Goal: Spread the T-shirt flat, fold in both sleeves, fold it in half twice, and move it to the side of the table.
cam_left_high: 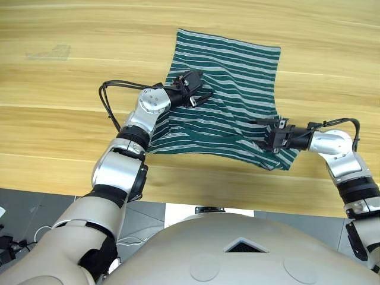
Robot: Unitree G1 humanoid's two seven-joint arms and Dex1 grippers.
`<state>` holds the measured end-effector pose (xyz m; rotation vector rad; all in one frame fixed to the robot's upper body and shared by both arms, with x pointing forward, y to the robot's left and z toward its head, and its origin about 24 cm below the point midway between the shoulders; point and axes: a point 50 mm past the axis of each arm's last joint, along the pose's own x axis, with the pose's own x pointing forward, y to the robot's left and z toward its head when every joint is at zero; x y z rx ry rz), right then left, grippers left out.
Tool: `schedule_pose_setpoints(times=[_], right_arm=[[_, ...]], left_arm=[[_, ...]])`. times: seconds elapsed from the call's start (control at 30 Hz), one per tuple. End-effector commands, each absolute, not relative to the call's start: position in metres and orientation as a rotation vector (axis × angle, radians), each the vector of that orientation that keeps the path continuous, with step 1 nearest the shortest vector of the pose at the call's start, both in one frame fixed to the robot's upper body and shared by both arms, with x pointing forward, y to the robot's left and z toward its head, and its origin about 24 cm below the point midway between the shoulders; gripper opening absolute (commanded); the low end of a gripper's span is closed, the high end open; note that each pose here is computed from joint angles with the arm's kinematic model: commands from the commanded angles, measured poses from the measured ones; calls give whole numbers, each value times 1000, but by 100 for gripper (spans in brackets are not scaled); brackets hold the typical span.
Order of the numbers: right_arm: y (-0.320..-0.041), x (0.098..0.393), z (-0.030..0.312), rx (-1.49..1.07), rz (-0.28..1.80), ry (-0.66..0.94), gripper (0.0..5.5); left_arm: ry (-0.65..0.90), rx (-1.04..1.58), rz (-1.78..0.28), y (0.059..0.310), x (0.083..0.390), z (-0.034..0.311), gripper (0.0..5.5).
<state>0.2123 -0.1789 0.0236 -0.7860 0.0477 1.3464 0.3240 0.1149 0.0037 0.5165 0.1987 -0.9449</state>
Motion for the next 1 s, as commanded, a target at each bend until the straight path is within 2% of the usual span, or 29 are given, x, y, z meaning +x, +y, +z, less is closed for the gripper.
schedule_pose_setpoints(times=[0.03, 0.2, 0.4, 0.57, 0.7, 0.9, 1.0], right_arm=[[-175, 206, 37, -818, 1401, 24, 266], [-184, 224, 49, -894, 1309, 11, 266], [-201, 238, 32, -915, 1219, 103, 266], [-208, 248, 9, -921, 1113, 194, 266], [-209, 260, -1, -915, 1022, 219, 266], [-210, 265, -1, -912, 1010, 195, 266], [-202, 262, 14, -885, 1063, 77, 266]], left_arm=[[325, 534, -977, 120, 309, -20, 337], [333, 536, -992, 120, 306, -22, 337], [347, 537, -1010, 130, 297, -29, 337], [377, 485, -942, 153, 282, -39, 337], [353, 450, -938, 154, 274, -39, 337], [323, 401, -760, 157, 287, -32, 337], [288, 360, -739, 150, 285, -30, 337]])
